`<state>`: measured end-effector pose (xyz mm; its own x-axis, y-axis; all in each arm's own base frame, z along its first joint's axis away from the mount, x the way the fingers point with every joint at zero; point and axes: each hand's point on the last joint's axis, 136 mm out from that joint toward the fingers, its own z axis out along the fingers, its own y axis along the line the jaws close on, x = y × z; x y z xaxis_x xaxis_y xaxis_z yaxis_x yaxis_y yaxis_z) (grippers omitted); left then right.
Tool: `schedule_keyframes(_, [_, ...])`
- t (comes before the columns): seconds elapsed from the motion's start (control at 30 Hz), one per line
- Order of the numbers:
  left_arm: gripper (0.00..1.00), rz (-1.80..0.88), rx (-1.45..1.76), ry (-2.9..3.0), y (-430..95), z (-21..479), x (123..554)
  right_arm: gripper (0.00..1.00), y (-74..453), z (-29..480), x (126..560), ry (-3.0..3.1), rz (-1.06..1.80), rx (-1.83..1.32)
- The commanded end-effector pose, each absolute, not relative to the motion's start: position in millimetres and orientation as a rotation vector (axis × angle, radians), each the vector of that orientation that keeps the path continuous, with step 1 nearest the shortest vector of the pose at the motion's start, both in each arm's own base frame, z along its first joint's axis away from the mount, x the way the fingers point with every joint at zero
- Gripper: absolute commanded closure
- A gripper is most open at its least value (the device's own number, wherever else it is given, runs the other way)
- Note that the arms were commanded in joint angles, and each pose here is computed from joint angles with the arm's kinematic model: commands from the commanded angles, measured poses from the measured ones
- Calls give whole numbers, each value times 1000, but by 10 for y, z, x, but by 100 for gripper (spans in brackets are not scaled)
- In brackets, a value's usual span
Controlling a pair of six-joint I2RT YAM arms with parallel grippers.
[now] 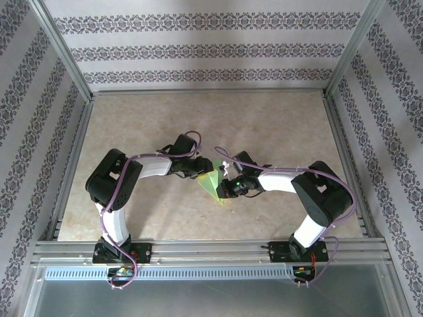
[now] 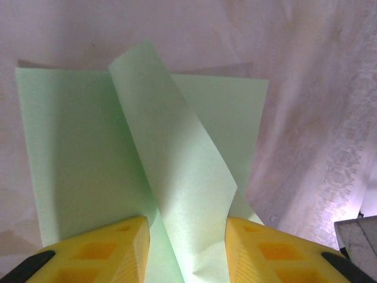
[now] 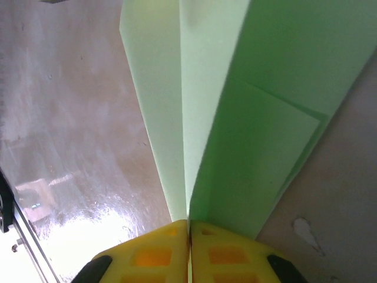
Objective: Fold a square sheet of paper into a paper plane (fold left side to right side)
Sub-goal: Fourth fold the wing at the center of the table.
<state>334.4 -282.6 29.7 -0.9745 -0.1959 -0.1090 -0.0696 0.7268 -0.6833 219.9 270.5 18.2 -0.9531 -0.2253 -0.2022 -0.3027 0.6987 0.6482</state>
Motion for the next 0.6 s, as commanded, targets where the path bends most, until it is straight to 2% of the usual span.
schedule_keyframes(0.0, [60, -960, -205, 2843, -2738, 88, 3233, 86, 2710, 229, 2226, 2779, 1126, -424])
schedule_keyframes(0.2, [61, -941, -204, 2851, -2719, 70, 3220, 77, 2732, 396, 2279, 2731, 1158, -413])
schedule_keyframes(0.43, [61, -940, -207, 2848, -2719, 77, 3222, 59, 2688, 612, 2421, 2647, 1240, -334])
schedule_keyframes(0.57, [61, -943, -210, 2844, -2722, 84, 3231, 57, 2647, 652, 2561, 2619, 1267, -259])
